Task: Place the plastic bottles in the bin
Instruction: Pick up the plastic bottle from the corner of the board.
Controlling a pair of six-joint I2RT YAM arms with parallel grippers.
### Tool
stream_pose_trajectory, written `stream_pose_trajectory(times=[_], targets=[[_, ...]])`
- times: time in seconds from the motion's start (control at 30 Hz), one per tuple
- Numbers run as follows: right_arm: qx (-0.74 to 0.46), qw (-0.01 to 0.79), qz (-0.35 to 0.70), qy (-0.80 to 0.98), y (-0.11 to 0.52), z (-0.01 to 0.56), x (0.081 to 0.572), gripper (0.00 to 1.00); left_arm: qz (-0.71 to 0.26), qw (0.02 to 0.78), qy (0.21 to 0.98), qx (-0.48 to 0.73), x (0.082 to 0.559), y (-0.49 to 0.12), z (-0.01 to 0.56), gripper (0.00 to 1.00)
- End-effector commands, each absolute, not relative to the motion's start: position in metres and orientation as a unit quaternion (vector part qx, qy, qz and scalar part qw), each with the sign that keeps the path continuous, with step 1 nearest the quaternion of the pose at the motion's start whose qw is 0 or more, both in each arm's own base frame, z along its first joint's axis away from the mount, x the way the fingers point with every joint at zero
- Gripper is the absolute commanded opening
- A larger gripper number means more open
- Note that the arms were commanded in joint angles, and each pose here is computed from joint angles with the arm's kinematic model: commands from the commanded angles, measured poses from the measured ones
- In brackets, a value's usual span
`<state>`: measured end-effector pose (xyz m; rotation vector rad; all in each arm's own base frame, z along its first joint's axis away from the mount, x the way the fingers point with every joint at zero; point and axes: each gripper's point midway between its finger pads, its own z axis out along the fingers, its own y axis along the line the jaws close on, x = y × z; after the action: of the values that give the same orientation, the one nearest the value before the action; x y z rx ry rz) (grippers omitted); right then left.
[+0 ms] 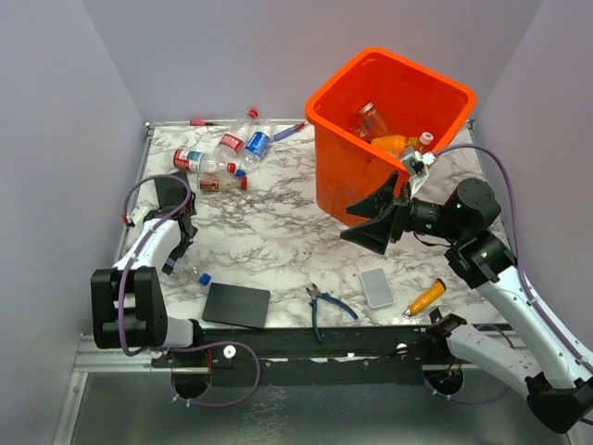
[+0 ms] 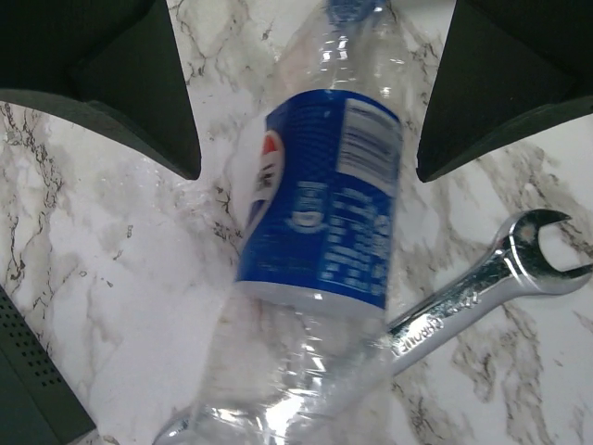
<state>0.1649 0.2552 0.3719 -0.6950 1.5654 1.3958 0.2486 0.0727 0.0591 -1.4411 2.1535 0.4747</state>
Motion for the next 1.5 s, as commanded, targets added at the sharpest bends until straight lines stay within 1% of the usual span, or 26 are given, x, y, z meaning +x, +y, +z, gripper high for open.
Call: stream_pose_trajectory(times=[0.0, 0.13, 0.23, 0.3, 0.4, 0.5, 0.57, 0.63, 0.73, 0.8, 0.87, 0.93, 1.07, 1.2, 1.27, 1.37, 1.47], targets=[[-0.281, 0.466, 0.56, 0.625, 0.254, 0.377, 0.165, 0.96, 0.135, 0.234, 0.795, -0.544, 0.262, 0.059, 0.039, 0.99], [-0.278, 0.469, 0.552, 0.631, 0.253, 0.377, 0.166, 0.96, 0.134, 0.222, 0.8, -0.541, 0.262, 0.056, 0.028, 0.96], [-0.275, 0.468, 0.551, 0.634, 0.253, 0.375, 0.168, 0.96, 0.13, 0.226, 0.803, -0.535, 0.262, 0.056, 0.025, 0.91], [-0.274, 0.468, 0.55, 0.635, 0.254, 0.375, 0.169, 0.96, 0.124, 0.231, 0.805, -0.532, 0.263, 0.055, 0.025, 0.86], [-0.272, 0.467, 0.551, 0.636, 0.254, 0.377, 0.169, 0.96, 0.111, 0.245, 0.808, -0.524, 0.267, 0.053, 0.034, 0.75], [-0.274, 0.465, 0.552, 0.636, 0.255, 0.38, 0.168, 0.96, 0.079, 0.279, 0.808, -0.513, 0.278, 0.05, 0.058, 0.66], [-0.28, 0.461, 0.554, 0.634, 0.256, 0.382, 0.166, 0.96, 0.043, 0.323, 0.806, -0.495, 0.291, 0.042, 0.088, 0.62], [-0.279, 0.462, 0.547, 0.64, 0.259, 0.381, 0.17, 0.96, -0.008, 0.386, 0.802, -0.456, 0.306, 0.023, 0.131, 0.58], [-0.267, 0.476, 0.491, 0.679, 0.272, 0.367, 0.185, 0.95, -0.107, 0.491, 0.78, -0.373, 0.319, -0.02, 0.201, 0.54], [-0.279, 0.482, 0.456, 0.695, 0.292, 0.357, 0.184, 0.94, -0.167, 0.528, 0.765, -0.328, 0.321, -0.048, 0.235, 0.5], [-0.298, 0.473, 0.433, 0.707, 0.32, 0.345, 0.176, 0.94, -0.211, 0.533, 0.767, -0.289, 0.322, -0.071, 0.251, 0.46], [-0.305, 0.474, 0.416, 0.714, 0.338, 0.337, 0.173, 0.94, -0.27, 0.539, 0.756, -0.255, 0.322, -0.095, 0.269, 0.45], [-0.281, 0.49, 0.405, 0.719, 0.35, 0.324, 0.184, 0.97, -0.409, 0.558, 0.698, -0.186, 0.312, -0.138, 0.32, 0.44], [-0.266, 0.489, 0.413, 0.721, 0.361, 0.314, 0.19, 0.99, -0.497, 0.562, 0.65, -0.124, 0.295, -0.172, 0.356, 0.41], [-0.25, 0.492, 0.41, 0.726, 0.366, 0.312, 0.197, 0.99, -0.53, 0.561, 0.625, -0.114, 0.287, -0.181, 0.368, 0.41], [-0.233, 0.502, 0.415, 0.722, 0.374, 0.314, 0.203, 0.98, -0.555, 0.559, 0.605, -0.12, 0.28, -0.186, 0.377, 0.41], [-0.23, 0.503, 0.413, 0.724, 0.379, 0.312, 0.206, 0.94, -0.561, 0.558, 0.599, -0.122, 0.276, -0.189, 0.38, 0.41]])
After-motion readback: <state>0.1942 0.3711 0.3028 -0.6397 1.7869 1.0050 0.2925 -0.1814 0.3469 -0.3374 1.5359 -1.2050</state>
